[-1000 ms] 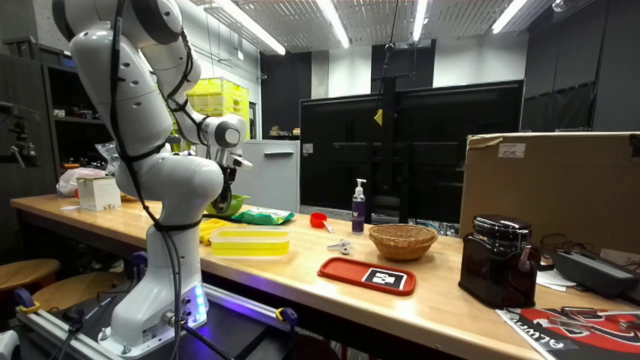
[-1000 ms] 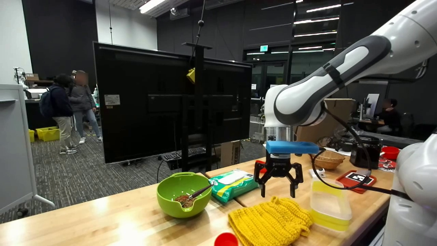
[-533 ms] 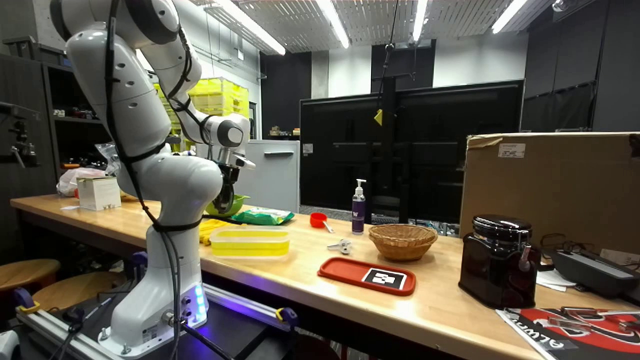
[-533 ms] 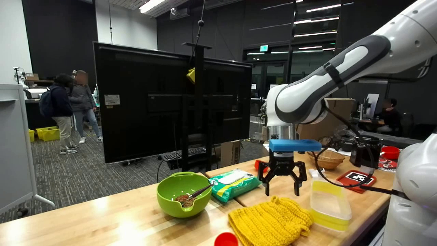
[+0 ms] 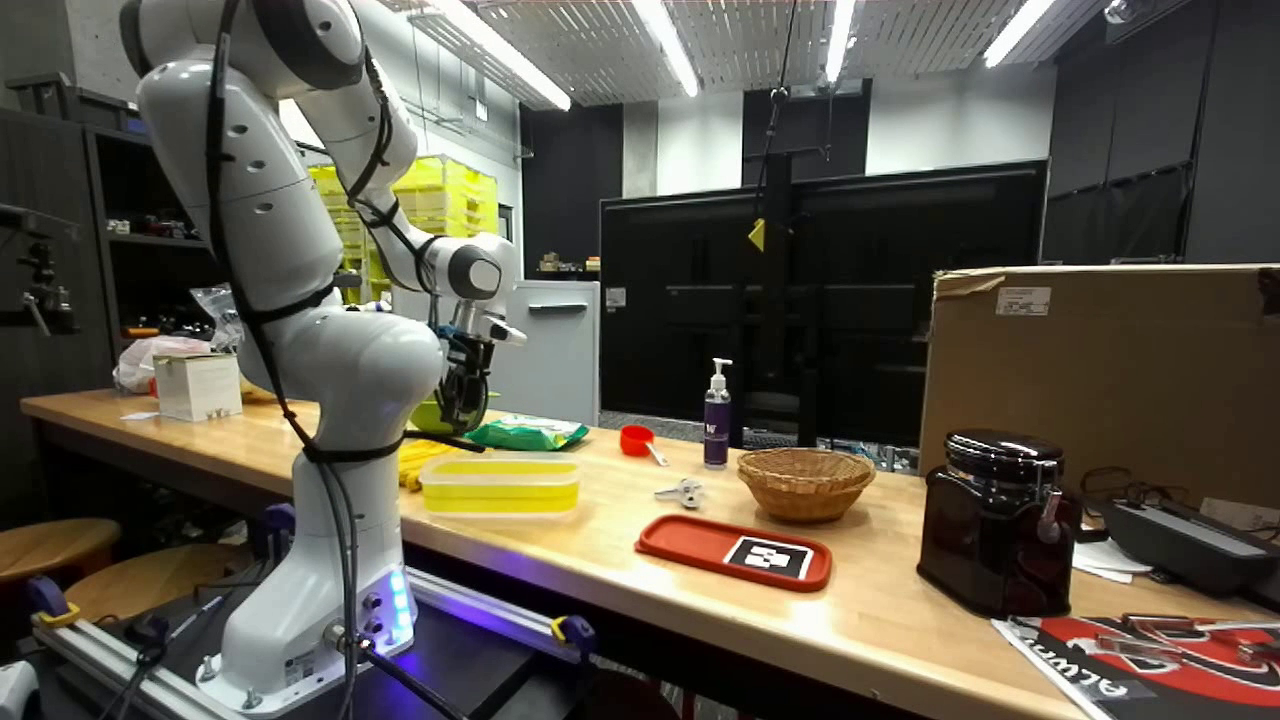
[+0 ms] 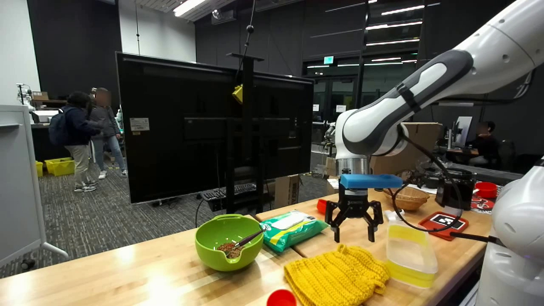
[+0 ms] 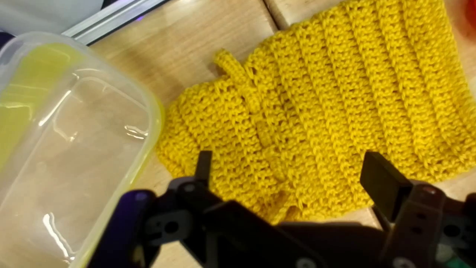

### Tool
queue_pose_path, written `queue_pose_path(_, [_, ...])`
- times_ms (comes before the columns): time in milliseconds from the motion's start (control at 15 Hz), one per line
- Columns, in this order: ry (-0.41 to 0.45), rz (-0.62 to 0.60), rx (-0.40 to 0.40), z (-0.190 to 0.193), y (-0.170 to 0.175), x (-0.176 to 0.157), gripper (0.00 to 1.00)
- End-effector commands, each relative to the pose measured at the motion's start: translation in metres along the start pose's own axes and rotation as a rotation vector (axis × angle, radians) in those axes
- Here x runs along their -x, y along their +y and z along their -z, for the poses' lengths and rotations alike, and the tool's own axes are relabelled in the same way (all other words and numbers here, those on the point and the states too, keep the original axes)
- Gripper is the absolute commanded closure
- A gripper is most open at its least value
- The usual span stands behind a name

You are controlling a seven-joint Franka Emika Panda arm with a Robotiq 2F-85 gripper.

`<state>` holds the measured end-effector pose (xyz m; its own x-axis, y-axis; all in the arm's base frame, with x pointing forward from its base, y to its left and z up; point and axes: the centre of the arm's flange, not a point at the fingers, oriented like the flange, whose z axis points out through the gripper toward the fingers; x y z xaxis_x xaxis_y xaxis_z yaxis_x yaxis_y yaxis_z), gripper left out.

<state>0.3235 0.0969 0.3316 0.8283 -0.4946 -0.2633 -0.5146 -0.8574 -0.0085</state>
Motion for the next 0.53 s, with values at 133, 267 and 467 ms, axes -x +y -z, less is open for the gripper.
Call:
queue_pose_path(133, [-0.032,0.031,-0.001,-0.038,0.049,-0.013,0.00])
queue_pose_path(267, [-0.049,0.037,0.000,-0.044,0.056,-0.026,0.00])
queue_pose_path(467, [-0.074,0.046,-0.001,-0.052,0.065,-0.046,0.00])
